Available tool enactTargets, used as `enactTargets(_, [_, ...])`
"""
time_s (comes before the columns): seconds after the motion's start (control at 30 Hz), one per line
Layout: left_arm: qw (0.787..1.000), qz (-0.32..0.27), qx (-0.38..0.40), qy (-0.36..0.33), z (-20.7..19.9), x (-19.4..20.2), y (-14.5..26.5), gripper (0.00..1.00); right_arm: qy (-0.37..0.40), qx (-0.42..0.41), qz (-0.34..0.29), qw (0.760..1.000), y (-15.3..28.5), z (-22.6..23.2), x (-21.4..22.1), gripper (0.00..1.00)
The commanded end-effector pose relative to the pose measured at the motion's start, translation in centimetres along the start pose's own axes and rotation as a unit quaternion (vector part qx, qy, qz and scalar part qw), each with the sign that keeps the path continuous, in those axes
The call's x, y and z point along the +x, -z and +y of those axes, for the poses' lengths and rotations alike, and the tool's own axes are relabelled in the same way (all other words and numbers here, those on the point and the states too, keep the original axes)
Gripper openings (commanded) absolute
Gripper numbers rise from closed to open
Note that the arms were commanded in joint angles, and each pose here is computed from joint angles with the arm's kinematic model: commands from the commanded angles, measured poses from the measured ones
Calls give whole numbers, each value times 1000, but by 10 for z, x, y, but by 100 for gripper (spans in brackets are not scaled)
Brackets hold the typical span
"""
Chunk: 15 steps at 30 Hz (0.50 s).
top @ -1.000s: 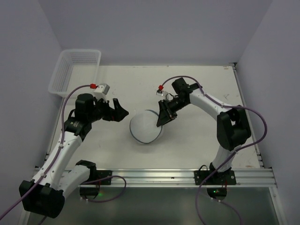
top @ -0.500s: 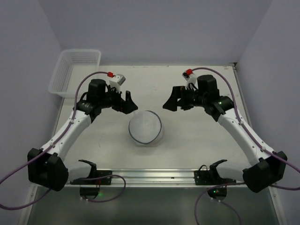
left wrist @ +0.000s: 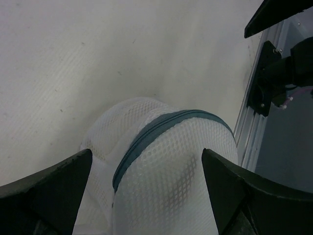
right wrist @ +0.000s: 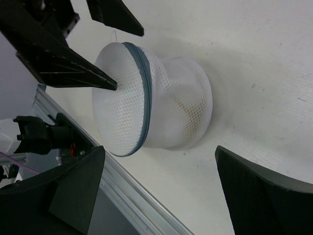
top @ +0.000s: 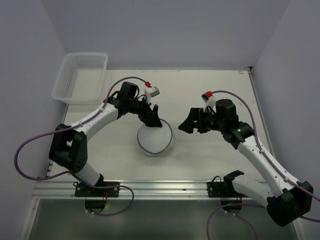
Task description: Unzip the laundry bag and remove the bra
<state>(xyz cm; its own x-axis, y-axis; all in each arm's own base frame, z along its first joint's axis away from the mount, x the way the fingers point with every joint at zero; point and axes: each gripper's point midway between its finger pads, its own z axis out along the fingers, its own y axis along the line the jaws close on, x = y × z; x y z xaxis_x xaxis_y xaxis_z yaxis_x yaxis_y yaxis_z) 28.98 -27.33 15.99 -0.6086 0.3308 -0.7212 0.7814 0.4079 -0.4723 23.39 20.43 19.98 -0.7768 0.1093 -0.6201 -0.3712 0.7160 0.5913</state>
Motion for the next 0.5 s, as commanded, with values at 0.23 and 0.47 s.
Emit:
enactTargets(0.23, [999,28,44,5,-15,26,-5,64,11,-1,-38,999,5,2,-10,96])
enactTargets(0.47, [999,6,18,35,-16,23,0,2,9,-11,-46,999,4,6,-14,95])
